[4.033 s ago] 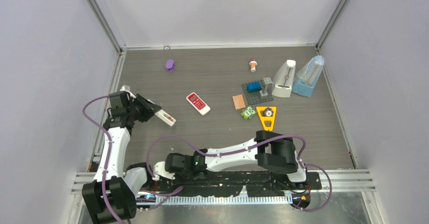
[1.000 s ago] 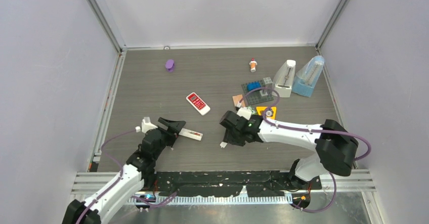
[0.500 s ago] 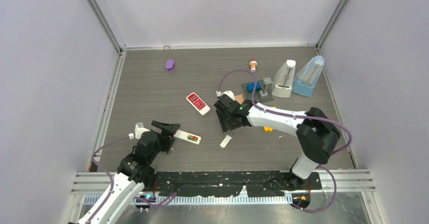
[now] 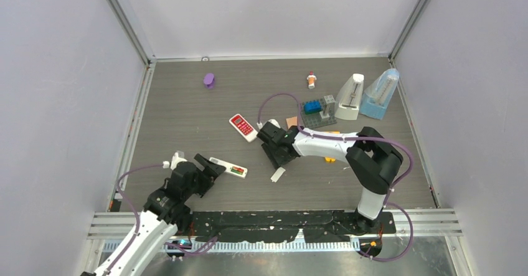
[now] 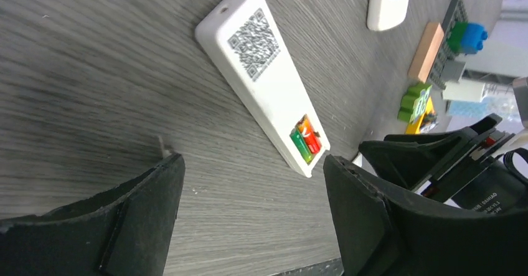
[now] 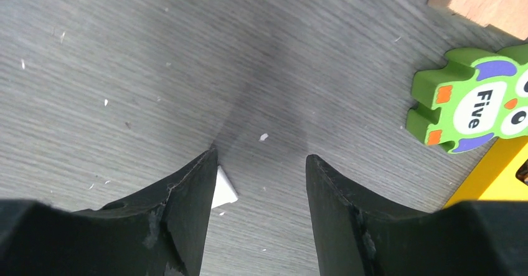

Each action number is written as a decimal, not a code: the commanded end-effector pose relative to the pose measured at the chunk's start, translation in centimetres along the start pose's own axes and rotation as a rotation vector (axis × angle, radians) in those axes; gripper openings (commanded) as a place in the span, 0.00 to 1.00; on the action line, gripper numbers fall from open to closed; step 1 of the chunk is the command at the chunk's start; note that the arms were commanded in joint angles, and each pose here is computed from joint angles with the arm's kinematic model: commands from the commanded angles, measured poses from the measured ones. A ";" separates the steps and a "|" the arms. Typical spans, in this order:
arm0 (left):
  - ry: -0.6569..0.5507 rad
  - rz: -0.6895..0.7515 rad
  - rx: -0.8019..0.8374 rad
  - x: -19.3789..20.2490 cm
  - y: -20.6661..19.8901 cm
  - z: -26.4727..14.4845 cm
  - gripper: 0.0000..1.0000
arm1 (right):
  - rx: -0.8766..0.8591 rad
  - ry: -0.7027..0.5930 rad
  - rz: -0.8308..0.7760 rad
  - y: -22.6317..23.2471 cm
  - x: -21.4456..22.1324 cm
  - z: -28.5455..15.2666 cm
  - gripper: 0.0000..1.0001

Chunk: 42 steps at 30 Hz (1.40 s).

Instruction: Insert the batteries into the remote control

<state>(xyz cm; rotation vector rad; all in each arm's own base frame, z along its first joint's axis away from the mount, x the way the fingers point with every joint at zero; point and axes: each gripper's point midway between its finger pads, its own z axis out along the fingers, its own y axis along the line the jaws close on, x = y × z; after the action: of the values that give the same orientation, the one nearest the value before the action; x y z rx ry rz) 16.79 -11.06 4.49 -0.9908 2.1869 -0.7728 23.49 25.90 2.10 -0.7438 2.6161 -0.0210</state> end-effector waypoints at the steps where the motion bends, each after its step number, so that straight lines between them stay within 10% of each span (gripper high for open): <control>1: 0.055 0.181 0.139 0.3 -4.1 -0.8 0.83 | 0.021 0.082 -0.072 -0.2 3.0 -1.0 0.59; 15: 0.058 0.318 0.219 -0.5 -8.2 -1.6 0.82 | -0.134 -0.032 0.011 1.4 3.3 -6.7 0.59; 28: -0.199 0.292 -0.006 -7.4 -8.0 -5.6 0.85 | -0.321 0.067 -0.461 5.3 5.1 -5.5 0.78; 42: -0.309 0.316 0.042 -9.7 -9.5 -8.1 0.88 | -0.311 0.245 -0.568 5.1 8.2 -2.5 0.48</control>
<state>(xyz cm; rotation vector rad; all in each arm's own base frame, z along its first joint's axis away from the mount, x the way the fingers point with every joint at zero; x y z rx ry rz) 19.98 -7.15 18.13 -0.6798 2.0146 -0.5084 14.45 26.40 1.33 -1.5935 2.5356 0.1526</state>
